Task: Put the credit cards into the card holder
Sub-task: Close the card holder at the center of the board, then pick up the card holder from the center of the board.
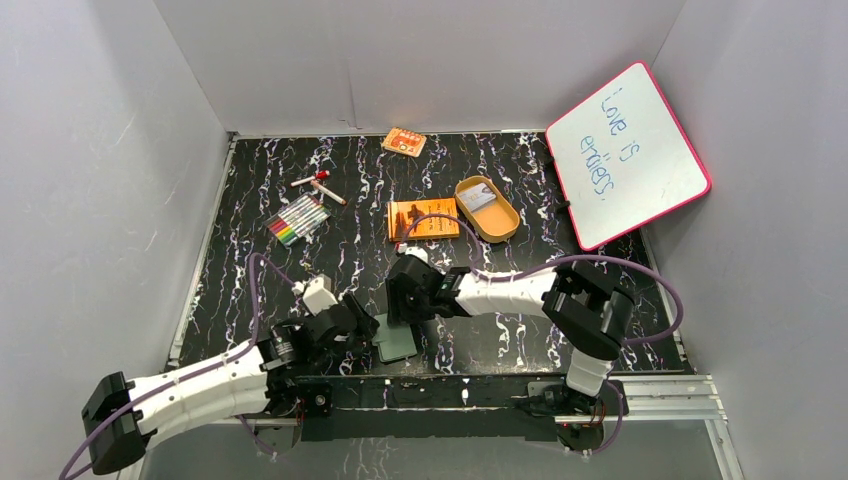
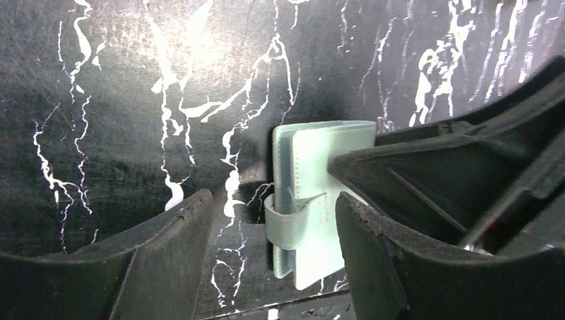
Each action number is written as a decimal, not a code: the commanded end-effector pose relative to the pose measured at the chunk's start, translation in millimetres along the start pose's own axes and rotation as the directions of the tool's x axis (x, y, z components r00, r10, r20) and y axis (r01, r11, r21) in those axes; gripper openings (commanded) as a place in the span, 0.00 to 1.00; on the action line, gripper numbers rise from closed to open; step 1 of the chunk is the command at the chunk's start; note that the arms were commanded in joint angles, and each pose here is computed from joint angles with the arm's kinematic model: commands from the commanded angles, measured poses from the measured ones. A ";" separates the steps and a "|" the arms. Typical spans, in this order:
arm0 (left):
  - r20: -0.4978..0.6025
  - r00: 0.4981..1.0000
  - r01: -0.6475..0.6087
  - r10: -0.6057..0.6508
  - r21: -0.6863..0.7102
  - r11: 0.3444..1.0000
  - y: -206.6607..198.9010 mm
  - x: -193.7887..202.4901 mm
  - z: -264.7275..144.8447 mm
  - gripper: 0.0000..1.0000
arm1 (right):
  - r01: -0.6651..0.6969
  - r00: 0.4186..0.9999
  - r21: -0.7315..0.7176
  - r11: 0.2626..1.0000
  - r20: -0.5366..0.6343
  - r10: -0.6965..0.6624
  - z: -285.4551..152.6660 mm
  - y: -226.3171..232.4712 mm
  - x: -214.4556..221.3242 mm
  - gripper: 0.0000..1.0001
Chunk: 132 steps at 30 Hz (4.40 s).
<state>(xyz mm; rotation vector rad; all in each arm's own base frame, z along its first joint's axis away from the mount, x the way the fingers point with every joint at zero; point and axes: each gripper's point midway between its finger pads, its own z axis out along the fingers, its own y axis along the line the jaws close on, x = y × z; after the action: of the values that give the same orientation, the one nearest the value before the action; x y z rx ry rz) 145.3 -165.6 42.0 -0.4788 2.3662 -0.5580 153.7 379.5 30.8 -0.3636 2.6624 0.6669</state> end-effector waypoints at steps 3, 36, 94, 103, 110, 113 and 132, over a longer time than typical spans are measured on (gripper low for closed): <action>0.066 0.998 0.000 -0.004 0.053 0.999 -5.8 -17.0 -9.3 0.66 | 0.049 0.996 0.194 0.980 -0.086 -0.033 13.7 -49.4 31.0 0.60; -0.086 0.993 -0.091 0.085 -0.069 0.993 28.5 28.9 23.9 0.00 | -0.059 0.998 -0.193 0.979 -0.042 0.052 -40.0 -19.8 26.6 0.68; -0.074 0.997 -0.016 0.001 -0.193 0.981 69.0 38.2 29.4 0.00 | -0.372 0.928 -0.563 0.738 -0.226 0.295 -35.3 11.7 41.1 0.50; -0.077 0.997 -0.015 0.000 -0.189 0.982 67.5 39.0 30.2 0.00 | -0.383 0.924 -0.569 0.727 -0.236 0.302 -29.9 16.1 39.4 0.43; -0.083 0.997 -0.017 0.002 -0.185 0.983 67.0 40.2 30.6 0.00 | -0.382 0.924 -0.577 0.722 -0.229 0.305 -23.8 20.9 34.5 0.41; -0.084 0.996 -0.018 0.003 -0.183 0.983 66.9 40.5 30.7 0.00 | -0.376 0.926 -0.579 0.724 -0.215 0.309 -22.1 20.9 31.4 0.38; 0.078 0.997 -0.001 0.005 -0.049 0.999 -4.1 -32.0 -17.8 0.69 | 0.031 0.998 -0.445 0.895 0.062 -0.004 -50.7 20.6 -7.4 0.00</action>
<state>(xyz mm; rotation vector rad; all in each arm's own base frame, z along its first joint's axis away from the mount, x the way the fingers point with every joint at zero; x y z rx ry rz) 150.6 -175.0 40.1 -0.5286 2.3652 -0.6026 114.4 377.8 53.1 -0.3293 2.5532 1.4536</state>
